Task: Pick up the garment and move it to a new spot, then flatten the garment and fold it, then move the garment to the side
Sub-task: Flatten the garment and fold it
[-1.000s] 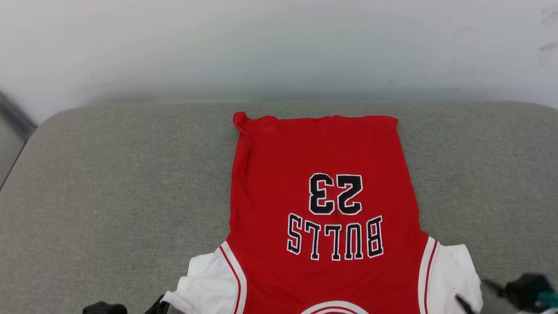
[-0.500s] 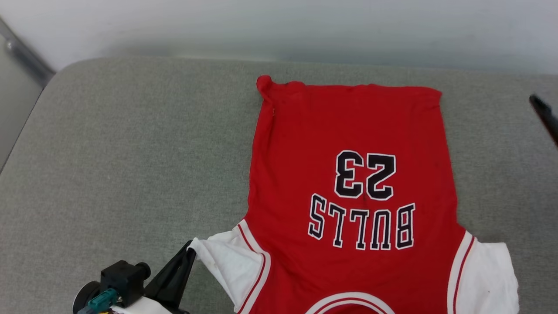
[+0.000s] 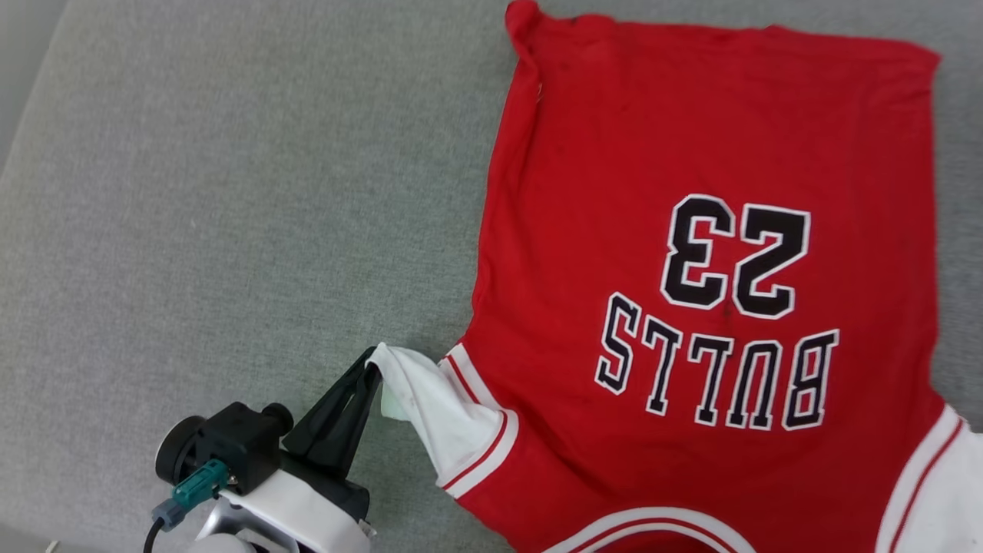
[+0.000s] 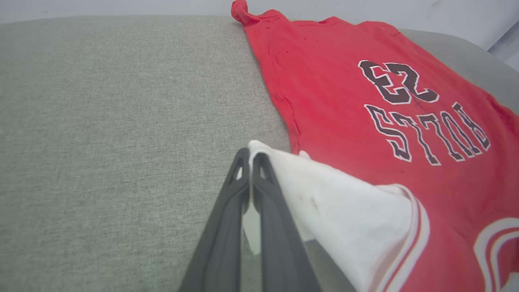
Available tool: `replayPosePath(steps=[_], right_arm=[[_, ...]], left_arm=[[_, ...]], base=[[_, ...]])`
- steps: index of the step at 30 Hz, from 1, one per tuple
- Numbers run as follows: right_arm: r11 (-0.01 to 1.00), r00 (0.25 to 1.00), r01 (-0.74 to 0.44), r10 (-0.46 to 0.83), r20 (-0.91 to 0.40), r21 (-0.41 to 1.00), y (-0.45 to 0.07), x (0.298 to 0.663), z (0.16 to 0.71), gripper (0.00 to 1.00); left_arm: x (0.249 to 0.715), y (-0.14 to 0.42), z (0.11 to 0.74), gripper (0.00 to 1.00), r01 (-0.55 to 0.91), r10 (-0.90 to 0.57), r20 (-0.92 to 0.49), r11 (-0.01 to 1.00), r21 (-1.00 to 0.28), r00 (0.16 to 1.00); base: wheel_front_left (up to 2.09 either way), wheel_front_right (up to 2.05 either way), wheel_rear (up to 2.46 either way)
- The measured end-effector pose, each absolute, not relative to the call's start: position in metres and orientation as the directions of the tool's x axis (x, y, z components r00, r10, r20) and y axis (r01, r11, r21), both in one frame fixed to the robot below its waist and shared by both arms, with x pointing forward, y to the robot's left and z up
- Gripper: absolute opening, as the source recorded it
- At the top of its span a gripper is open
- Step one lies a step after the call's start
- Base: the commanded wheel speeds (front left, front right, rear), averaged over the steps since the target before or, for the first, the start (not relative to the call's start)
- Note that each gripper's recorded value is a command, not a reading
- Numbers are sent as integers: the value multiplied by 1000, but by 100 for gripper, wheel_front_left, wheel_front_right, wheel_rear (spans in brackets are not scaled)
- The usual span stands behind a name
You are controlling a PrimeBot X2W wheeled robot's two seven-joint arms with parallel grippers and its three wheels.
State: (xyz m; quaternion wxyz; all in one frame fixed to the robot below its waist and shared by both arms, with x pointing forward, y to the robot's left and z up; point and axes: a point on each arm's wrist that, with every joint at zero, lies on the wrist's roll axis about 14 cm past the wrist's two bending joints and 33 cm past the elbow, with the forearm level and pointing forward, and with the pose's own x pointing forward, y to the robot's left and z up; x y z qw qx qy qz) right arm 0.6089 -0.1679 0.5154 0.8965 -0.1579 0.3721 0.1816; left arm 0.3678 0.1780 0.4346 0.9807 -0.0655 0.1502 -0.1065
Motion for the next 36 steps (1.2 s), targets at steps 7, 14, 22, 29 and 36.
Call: replayPosePath(steps=[7, 14, 22, 29, 36], right_arm=[[909, 470, -408, 127, -873, -88, -166, 623, 454, 100], [902, 365, -429, 130, -922, -43, -141, 629, 397, 100], [900, 285, -436, 133, -949, -5, -138, 616, 354, 100], [897, 360, -441, 179, -916, 2, -133, 622, 372, 0], [889, 472, -457, 223, -853, -20, -136, 618, 425, 0]], left_arm=[[374, 182, 422, 0, 168, -210, -307, 973, -156, 928], [379, 186, 406, 0, 154, -197, -346, 977, -148, 917], [381, 187, 398, 0, 146, -193, -358, 977, -154, 913], [382, 188, 404, 0, 146, -190, -338, 978, -150, 922], [373, 192, 423, 0, 137, -171, -295, 982, -132, 940]], base=[[0, 0, 0], [0, 0, 0], [0, 0, 0], [0, 0, 0], [0, 0, 0]])
